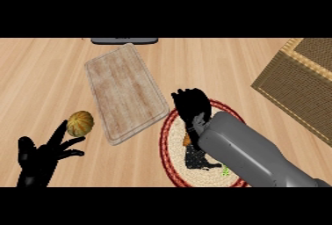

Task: Pick the croissant from the placemat and place it in the basket

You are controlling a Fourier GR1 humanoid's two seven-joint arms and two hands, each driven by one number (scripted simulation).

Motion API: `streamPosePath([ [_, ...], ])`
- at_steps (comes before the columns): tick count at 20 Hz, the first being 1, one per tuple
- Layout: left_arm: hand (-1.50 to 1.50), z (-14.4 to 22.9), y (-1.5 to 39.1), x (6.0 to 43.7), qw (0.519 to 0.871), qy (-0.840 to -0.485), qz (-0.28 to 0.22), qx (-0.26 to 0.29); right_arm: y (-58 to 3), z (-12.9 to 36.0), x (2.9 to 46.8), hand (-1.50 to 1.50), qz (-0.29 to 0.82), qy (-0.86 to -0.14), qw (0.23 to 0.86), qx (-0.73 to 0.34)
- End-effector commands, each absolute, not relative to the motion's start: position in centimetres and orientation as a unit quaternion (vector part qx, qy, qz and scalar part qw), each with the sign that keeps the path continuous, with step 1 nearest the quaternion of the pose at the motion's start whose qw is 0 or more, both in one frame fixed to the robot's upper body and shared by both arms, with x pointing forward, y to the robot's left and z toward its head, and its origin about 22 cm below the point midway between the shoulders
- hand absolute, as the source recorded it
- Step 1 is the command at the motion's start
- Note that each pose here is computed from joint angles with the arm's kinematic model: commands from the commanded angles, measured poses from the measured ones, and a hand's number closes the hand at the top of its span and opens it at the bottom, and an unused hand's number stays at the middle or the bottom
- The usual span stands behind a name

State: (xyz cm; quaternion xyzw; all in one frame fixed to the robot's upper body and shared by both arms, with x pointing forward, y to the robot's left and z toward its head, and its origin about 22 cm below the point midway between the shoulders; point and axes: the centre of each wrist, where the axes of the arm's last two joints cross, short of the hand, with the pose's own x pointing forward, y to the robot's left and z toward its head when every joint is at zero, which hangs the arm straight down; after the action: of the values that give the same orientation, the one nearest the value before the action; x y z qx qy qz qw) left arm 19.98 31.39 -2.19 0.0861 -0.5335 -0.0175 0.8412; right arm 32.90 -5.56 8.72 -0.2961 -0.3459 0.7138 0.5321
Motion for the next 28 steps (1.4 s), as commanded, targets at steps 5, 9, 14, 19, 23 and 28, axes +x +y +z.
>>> streamPosePath([
  [5,0.0,-4.3,30.5,19.9,0.872,-0.482,-0.013,0.082,-6.1,6.6,33.3,-1.5,0.712,-0.336,0.54,-0.297],
  [9,0.0,-4.3,29.8,20.0,0.869,-0.489,-0.017,0.078,-6.7,7.1,33.9,-1.5,0.712,-0.344,0.534,-0.299],
  [14,0.0,-4.2,29.8,21.4,0.869,-0.489,-0.013,0.076,-6.6,5.9,34.4,-1.5,0.713,-0.343,0.538,-0.29],
  [19,0.0,-4.5,29.7,19.7,0.873,-0.483,-0.012,0.075,-6.4,5.9,33.2,1.5,0.747,-0.353,0.48,-0.294],
  [23,0.0,-5.1,28.5,19.5,0.868,-0.492,-0.022,0.069,-6.8,4.5,34.0,1.5,0.747,-0.358,0.458,-0.321],
  [28,0.0,-4.7,30.6,18.1,0.871,-0.481,0.022,0.094,-11.6,3.3,27.9,1.5,0.785,-0.428,0.391,-0.218],
])
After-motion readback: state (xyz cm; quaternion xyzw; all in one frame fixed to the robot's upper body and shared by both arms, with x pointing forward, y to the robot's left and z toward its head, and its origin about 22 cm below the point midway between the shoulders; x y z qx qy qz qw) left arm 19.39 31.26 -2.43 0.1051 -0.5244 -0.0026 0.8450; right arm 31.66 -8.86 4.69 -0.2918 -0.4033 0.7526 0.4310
